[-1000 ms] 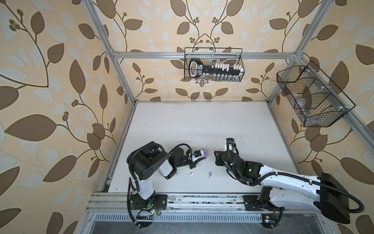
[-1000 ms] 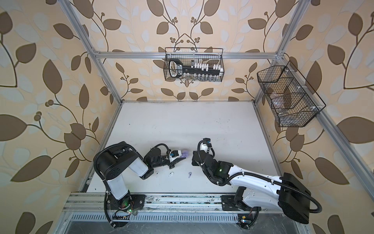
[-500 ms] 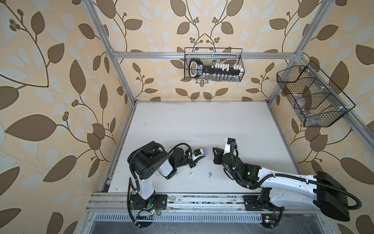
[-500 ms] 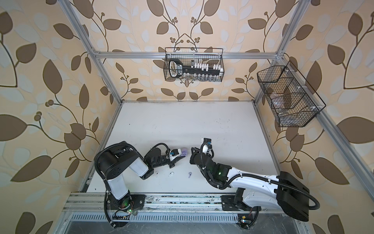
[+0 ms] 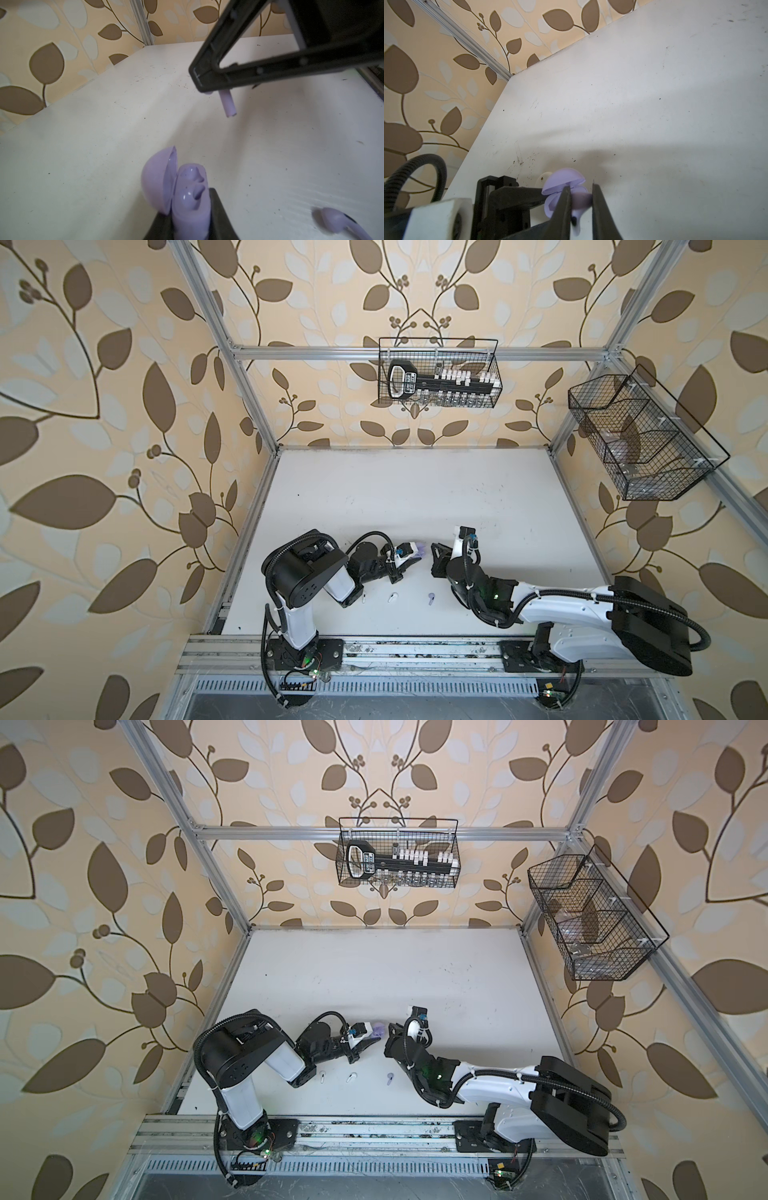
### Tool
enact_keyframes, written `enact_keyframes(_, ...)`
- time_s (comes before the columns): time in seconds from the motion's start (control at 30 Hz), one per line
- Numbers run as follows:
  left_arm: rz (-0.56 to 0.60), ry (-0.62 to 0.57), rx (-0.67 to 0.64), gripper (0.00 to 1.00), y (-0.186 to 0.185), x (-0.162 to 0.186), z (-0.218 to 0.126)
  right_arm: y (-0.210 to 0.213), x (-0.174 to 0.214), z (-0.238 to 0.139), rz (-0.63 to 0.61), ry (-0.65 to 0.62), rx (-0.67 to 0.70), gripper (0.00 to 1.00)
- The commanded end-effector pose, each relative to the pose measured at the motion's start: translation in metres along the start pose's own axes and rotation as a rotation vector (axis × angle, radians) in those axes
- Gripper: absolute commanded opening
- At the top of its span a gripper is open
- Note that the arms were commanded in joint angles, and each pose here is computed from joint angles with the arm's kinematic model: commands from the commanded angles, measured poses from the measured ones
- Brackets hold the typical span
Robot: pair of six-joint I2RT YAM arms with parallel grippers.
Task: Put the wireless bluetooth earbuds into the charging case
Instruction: 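Lift the lavender earbud and carry it toward the case in the left gripper, then lower the earbud into a slot of the open lavender case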
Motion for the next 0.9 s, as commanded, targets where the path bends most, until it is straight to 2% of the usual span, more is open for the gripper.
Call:
enact_keyframes(0.0, 0.013, -0.095, -0.025, 0.03, 0.008, -0.018, 0.002, 0.005, 0.0, 0.004, 0.01, -0.034, -0.008, 0.16)
enact_keyframes(0.87, -0.032, -0.111, -0.029, 0.03, 0.016, -0.02, -0.001, 0.023, 0.008, 0.037, 0.051, -0.071, -0.073, 0.15)
Point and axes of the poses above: each gripper's point midway between its finger pads, its own z axis out along the fingers, its own y axis along the line the jaws close on, x = y × z, the point moved 10 cm from there along -z, back along the fingers, and after that the axes turned 13 degrees about -z, right-handed, at the moved point
